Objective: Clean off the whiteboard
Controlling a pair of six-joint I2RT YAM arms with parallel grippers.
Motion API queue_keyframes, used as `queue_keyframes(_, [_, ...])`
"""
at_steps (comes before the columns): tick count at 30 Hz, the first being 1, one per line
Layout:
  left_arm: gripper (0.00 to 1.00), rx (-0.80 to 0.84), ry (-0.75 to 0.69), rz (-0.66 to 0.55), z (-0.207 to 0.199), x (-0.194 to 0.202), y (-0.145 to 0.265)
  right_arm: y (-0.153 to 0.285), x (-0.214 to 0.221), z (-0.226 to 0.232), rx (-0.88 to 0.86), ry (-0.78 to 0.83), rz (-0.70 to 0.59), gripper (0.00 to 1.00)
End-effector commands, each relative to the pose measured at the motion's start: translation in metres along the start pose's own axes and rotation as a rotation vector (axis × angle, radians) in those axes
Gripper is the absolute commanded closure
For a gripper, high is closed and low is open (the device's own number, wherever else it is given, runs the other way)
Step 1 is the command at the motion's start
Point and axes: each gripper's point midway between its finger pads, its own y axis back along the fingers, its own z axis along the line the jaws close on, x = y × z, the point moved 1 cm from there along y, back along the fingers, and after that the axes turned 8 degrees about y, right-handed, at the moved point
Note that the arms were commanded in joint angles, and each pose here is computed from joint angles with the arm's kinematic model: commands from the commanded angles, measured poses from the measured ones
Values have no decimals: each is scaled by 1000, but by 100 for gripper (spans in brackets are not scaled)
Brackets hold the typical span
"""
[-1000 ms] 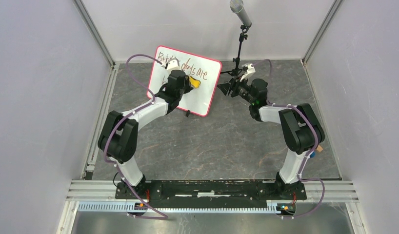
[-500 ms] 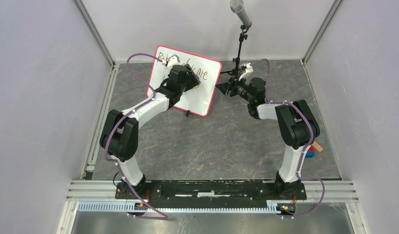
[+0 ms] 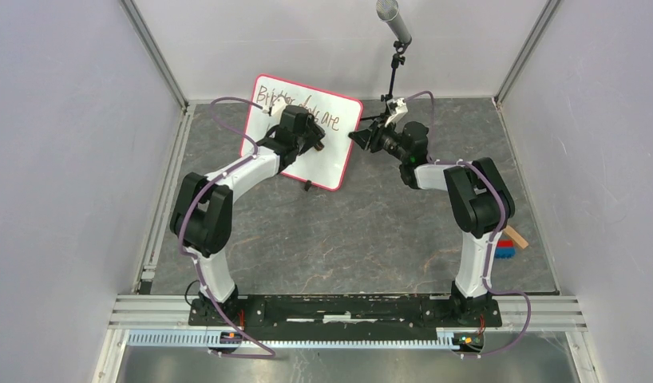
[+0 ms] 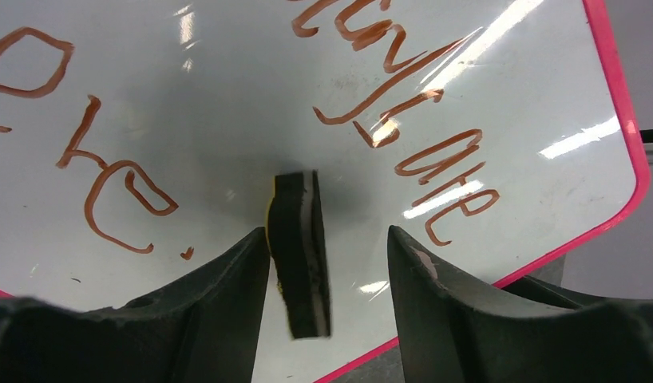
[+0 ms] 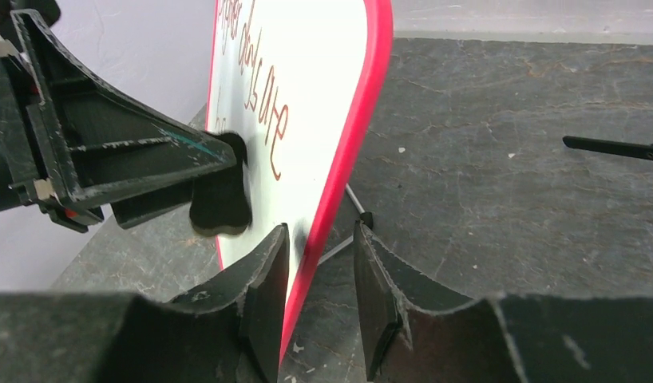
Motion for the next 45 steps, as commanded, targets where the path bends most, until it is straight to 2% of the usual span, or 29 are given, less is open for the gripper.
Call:
queue_keyframes(1, [38,20,77,-14,-14,-8,-3,-13,-11,7,-31,36,-26,60])
queue_keyframes(9, [28,76,-36,-46,-25,-21,15,-13,-13,8,-33,44,-26,64])
queue_keyframes(13, [23,135,-61,-2,-33,-14,22,-13,-13,8,-30,43,-24,65])
queue_keyframes(22, [20,203,-68,99,-51,22,34,-12,-12,8,-30,45,-19,66])
queue_keyframes(27, [19,251,-105,112,-59,24,42,-12,-12,8,-29,47,-17,67])
queue_keyframes(29, [16,239,-149,68,-54,12,51,-12,-12,8,-31,50,-15,67])
queue_keyframes(32, [14,147,-229,-9,-26,-4,66,-12,-12,8,-28,54,-12,68])
queue_keyframes(35, [15,95,-253,-46,-2,-15,80,-13,-12,8,-31,52,-12,68])
queue_keyframes(36, [16,80,-243,-36,6,-14,81,-12,-12,9,-33,51,-13,68])
queue_keyframes(41, [4,71,-154,92,32,4,67,-9,-12,11,-36,53,-14,68])
queue_keyframes(45, [4,67,-149,141,38,18,56,-8,-10,10,-34,55,-8,68])
